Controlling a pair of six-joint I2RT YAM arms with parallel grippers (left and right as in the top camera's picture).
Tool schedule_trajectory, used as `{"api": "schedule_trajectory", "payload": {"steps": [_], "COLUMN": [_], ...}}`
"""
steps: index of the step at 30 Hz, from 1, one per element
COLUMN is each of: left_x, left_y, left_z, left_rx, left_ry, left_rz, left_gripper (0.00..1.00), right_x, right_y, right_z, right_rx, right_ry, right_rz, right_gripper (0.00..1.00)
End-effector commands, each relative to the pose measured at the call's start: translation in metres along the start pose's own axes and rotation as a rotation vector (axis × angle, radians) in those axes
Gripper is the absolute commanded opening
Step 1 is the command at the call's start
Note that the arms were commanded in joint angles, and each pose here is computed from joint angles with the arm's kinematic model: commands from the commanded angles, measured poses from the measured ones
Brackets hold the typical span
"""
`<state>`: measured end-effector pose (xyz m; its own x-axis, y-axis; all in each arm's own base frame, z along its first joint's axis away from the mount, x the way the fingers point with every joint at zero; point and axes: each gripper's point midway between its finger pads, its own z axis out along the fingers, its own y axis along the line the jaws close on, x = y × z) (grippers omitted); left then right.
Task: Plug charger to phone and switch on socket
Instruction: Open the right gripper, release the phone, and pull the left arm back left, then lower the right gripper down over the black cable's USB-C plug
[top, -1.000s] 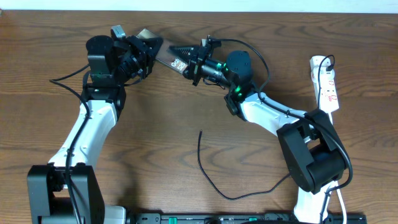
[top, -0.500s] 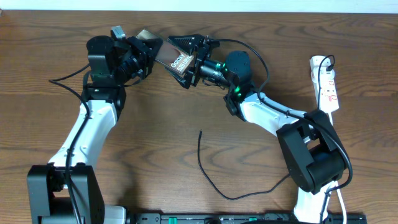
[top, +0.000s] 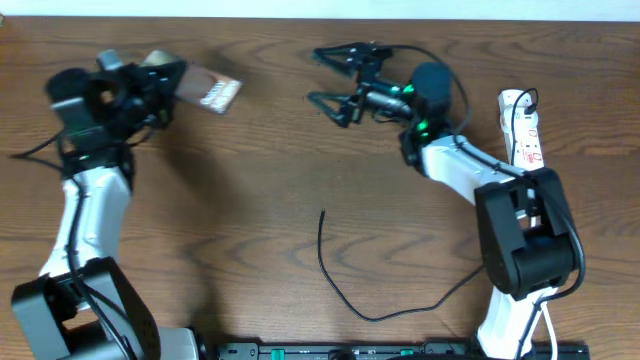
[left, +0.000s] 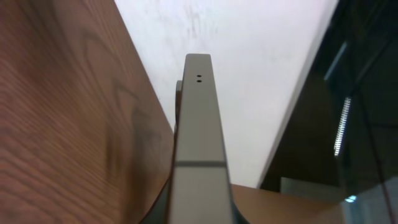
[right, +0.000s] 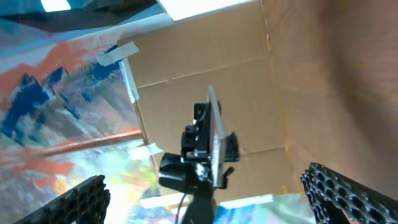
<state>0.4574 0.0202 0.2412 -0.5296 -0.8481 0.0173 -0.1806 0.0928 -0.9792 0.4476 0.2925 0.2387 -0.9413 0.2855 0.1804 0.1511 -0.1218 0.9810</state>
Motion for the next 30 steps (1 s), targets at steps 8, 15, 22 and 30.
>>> {"api": "schedule_trajectory", "payload": {"steps": [8,15,22,30], "left_x": [0.012,0.014,0.015,0.015], "left_y": [-0.012,-0.013,-0.013,-0.013], "left_z": [-0.048,-0.05,-0.05,-0.05], "left_rx": [0.119,0.128,0.136,0.139], "left_ry": [0.236,0.249,0.248,0.247], "left_rz": [0.087,0.12,0.175,0.197], "left_gripper": [0.07,0.08,0.08,0.08], "right_x": [0.038,0.035,0.024,0.033], "right_y": [-0.069,-0.147,-0.166,-0.174], "right_z": [-0.011,-0.013,-0.036,-0.065], "right_rx": [0.213,0.55,0.924,1.19], "right_ry": [0.263,0.13,0.045,0.024], "right_rz": [-0.192,-0.202,-0.304,-0.317], "right_gripper": [0.99,0.99,0.99,0.99]}}
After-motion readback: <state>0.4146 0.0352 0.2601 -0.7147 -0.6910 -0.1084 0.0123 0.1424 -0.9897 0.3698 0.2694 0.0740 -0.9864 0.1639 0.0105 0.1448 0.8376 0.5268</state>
